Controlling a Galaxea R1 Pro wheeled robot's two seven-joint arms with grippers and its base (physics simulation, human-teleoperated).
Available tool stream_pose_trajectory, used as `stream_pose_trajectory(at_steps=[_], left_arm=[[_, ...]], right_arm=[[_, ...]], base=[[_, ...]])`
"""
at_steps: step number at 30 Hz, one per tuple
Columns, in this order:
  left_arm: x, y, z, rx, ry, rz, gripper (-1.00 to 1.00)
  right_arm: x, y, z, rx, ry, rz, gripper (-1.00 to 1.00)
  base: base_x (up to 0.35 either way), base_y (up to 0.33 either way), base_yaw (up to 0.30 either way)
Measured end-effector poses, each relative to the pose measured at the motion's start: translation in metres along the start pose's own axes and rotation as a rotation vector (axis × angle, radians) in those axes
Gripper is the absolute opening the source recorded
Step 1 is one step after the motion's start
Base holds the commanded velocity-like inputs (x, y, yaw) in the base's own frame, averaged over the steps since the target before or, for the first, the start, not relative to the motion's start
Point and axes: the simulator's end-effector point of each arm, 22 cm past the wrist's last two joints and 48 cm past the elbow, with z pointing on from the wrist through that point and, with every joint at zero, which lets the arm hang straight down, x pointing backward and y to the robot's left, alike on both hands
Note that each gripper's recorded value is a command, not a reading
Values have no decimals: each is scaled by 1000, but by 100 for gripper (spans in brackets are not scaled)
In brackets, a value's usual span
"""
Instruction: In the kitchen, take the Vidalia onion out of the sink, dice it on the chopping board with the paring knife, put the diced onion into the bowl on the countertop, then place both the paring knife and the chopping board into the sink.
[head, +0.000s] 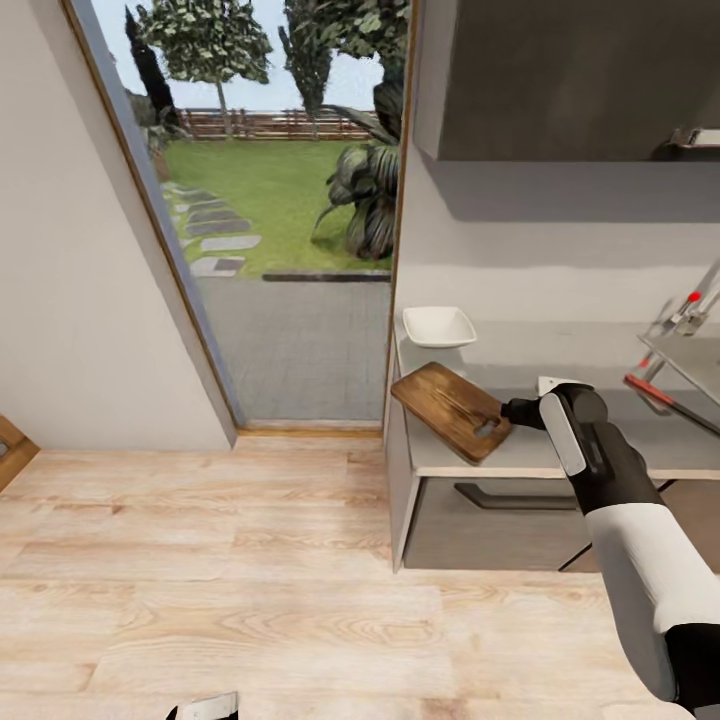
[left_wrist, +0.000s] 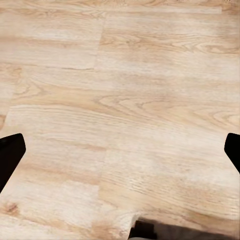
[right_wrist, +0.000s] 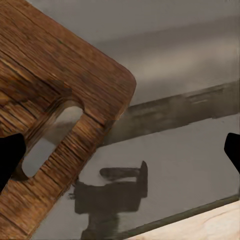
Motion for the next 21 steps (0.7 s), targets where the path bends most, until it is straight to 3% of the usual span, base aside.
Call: stream_pose_trajectory(at_steps=[21], left_arm=[[9,0,0,-1,19,4,100]], right_arm=[[9,1,10,4,19,-5,100]], base=[[102,0,0]])
